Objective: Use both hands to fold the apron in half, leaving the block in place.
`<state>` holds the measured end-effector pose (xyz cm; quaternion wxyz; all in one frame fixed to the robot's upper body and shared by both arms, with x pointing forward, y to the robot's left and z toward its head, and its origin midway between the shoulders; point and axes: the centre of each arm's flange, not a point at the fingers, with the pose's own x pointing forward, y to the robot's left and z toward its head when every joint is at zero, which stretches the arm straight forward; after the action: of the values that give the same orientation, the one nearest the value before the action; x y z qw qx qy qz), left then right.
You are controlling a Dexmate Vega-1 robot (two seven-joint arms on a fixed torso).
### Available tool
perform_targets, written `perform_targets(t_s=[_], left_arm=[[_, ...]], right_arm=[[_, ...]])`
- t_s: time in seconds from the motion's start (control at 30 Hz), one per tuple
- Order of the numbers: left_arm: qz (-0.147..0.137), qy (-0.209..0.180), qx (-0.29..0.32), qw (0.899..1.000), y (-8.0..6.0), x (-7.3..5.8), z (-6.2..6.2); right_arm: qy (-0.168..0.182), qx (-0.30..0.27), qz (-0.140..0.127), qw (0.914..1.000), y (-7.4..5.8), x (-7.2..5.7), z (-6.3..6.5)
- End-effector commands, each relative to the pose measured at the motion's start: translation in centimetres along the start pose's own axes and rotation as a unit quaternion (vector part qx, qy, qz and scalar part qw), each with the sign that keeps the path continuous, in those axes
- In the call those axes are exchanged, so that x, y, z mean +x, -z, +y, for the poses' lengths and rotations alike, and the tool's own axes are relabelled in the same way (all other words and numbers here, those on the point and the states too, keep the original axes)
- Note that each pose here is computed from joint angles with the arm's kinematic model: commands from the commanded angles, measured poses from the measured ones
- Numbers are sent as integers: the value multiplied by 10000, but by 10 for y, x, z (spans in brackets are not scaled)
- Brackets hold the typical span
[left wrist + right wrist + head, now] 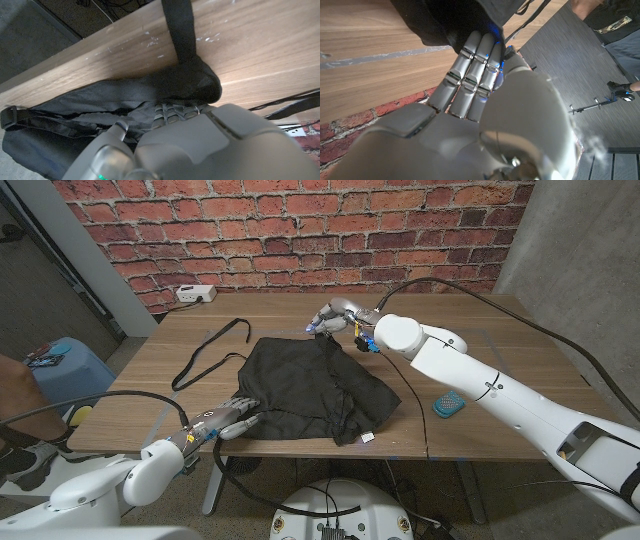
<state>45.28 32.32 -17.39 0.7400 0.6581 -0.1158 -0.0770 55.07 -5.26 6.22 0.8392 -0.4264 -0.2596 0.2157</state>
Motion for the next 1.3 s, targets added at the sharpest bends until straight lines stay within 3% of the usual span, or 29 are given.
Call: perform_targets(t_s=[0.03, 0.33, 1.3], left_arm=[[-9, -4, 7, 10000, 2, -1, 0], [-40, 9, 13, 10000, 2, 2, 1], [-90, 59, -39, 9999, 0, 8, 1]], right_arm=[[-188, 216, -167, 9995, -2, 12, 14], [-238, 295, -231, 9990, -3, 22, 18], [-583, 223, -764, 9951, -36, 47, 28]])
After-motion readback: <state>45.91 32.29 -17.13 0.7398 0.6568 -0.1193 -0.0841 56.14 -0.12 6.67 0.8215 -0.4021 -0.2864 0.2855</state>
